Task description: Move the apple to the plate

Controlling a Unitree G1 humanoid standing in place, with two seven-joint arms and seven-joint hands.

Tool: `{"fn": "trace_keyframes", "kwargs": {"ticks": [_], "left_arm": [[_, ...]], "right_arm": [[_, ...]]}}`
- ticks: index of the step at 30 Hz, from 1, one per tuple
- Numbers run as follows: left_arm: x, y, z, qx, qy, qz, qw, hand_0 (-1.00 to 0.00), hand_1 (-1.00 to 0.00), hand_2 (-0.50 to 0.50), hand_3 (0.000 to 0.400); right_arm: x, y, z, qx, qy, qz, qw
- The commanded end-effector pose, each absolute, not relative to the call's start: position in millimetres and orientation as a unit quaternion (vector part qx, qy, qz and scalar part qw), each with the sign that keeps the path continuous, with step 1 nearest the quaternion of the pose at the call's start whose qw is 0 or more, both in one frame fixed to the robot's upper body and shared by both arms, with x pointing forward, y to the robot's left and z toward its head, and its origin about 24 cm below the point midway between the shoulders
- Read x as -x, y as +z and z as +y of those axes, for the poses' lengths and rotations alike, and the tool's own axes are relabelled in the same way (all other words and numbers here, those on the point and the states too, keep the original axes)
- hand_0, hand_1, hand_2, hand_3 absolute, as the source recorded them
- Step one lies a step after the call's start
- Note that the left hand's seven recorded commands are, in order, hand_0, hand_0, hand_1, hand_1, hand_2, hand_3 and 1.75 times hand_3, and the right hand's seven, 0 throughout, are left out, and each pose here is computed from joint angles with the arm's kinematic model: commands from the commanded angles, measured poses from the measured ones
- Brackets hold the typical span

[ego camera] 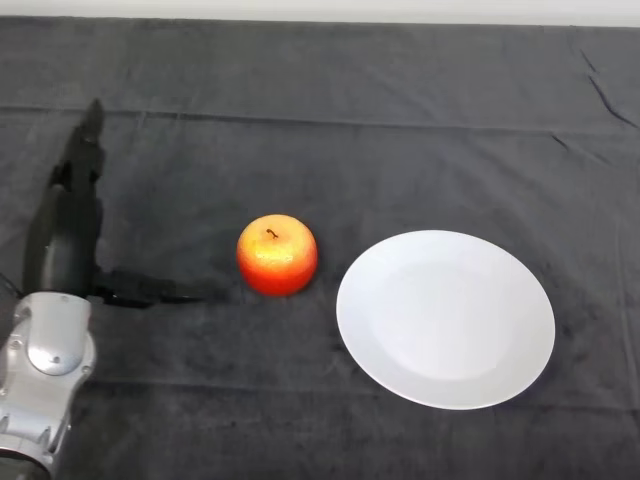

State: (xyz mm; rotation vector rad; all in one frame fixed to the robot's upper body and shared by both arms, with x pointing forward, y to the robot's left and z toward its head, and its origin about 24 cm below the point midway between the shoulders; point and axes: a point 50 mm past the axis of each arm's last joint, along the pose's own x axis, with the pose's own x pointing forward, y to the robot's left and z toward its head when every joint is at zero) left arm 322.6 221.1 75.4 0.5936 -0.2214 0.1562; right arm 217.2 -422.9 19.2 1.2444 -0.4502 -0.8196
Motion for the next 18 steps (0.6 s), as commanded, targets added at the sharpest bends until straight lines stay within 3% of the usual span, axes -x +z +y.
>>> {"fn": "trace_keyframes", "kwargs": {"ticks": [1,18], "left_arm": [[-315,66,219,-0.308,0.059,-0.093,0.945,0.00,0.00,0.00,0.000],[-326,58,175,-0.290,0.007,-0.088,0.953,0.00,0.00,0.00,0.000]], "right_arm": [[-222,27,-423.2,-0.557,-0.365,-0.219,0.713],[-222,27,-423.1,-0.557,-0.365,-0.218,0.713]]}}
